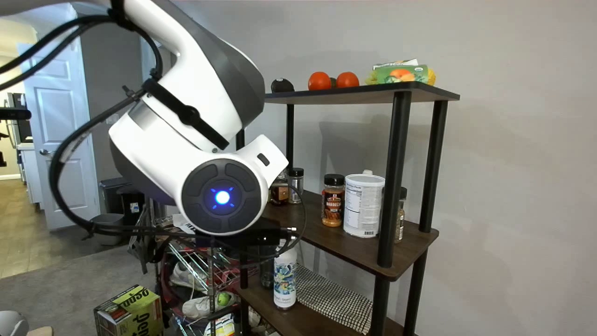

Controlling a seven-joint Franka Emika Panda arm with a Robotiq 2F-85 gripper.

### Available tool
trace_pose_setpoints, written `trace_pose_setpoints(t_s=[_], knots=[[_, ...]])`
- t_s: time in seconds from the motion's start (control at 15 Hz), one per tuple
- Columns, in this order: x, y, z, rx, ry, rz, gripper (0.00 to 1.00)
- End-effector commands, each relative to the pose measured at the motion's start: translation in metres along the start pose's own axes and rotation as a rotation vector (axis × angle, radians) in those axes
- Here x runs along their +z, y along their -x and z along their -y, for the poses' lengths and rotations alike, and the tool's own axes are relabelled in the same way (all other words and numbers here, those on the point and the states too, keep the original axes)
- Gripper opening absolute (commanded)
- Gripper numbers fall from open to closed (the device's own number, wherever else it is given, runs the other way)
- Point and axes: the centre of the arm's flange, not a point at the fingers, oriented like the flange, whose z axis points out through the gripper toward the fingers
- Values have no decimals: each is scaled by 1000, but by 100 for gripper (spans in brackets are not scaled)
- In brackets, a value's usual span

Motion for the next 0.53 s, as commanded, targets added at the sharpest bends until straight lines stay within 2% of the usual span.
trace_pose_setpoints(t_s=[0.0,0.27,0.47], knots=[[-1,-9,5,-14,-13,-6,15],[-1,-25,20,-42,-47,-15,15],[-5,-56,46,-109,-125,-39,15]])
